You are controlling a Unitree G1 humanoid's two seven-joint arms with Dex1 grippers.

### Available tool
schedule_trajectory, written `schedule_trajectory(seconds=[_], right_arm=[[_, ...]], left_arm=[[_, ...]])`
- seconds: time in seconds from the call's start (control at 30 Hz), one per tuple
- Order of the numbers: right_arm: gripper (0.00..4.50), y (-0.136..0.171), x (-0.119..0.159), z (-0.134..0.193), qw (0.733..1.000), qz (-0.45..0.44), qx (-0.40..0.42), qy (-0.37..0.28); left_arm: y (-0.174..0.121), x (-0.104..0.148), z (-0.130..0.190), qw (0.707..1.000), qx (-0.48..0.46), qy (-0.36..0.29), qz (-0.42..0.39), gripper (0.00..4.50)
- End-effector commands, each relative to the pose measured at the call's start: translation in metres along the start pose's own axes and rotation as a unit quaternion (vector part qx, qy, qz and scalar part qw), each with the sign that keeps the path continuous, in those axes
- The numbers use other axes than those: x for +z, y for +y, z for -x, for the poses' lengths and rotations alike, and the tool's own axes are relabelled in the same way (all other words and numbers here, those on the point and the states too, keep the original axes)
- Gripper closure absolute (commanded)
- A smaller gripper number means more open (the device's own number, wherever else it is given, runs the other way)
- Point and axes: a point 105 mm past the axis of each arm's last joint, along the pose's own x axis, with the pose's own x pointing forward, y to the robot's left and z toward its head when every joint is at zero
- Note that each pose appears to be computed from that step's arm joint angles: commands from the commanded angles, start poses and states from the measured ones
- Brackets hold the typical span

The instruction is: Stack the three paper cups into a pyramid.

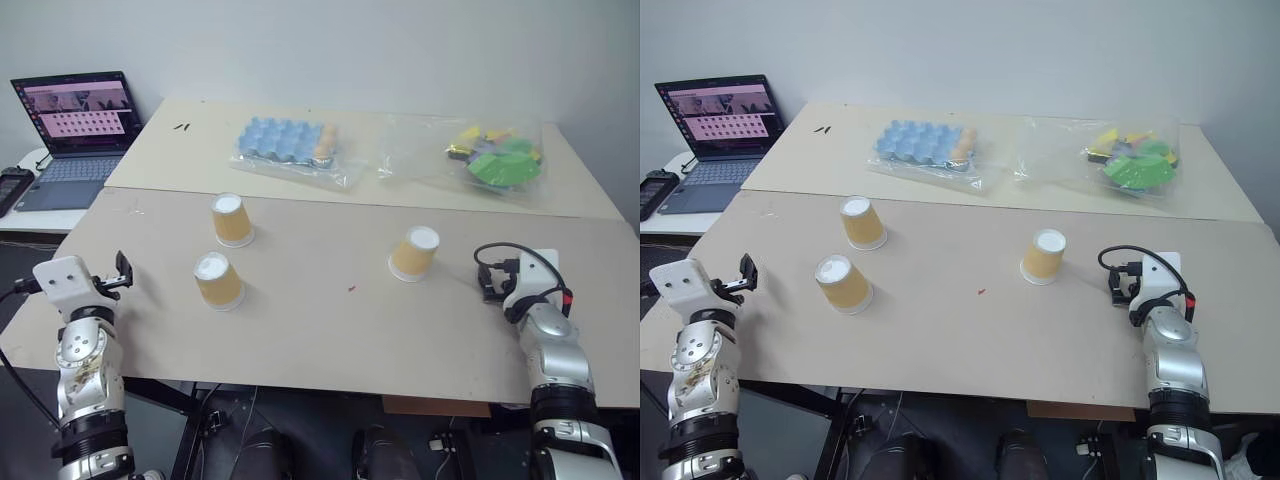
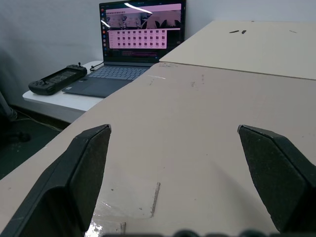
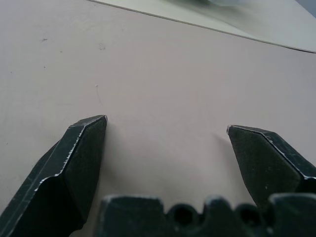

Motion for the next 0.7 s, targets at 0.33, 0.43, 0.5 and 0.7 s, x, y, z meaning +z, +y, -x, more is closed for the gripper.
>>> schedule_trajectory(seconds=[0.33,0.43,0.5,0.7], right_arm=[[0.0,0.104,0.25,0.079,0.881,-0.11,0.34,-0.309],[0.0,0.173,0.248,0.128,0.807,-0.054,0.516,-0.283],[0.0,0.204,0.227,0.155,0.754,-0.004,0.611,-0.239],[0.0,0.229,0.156,0.149,0.722,0.154,0.661,-0.135]], left_arm=[[-0.015,0.007,-0.005,0.999,-0.032,-0.001,-0.005,0.11],[-0.017,0.006,-0.004,0.999,-0.036,0.001,-0.005,0.11],[-0.017,0.006,-0.004,0.999,-0.041,0.003,-0.005,0.11],[-0.011,0.011,0.006,0.991,-0.118,0.01,-0.056,0.11]])
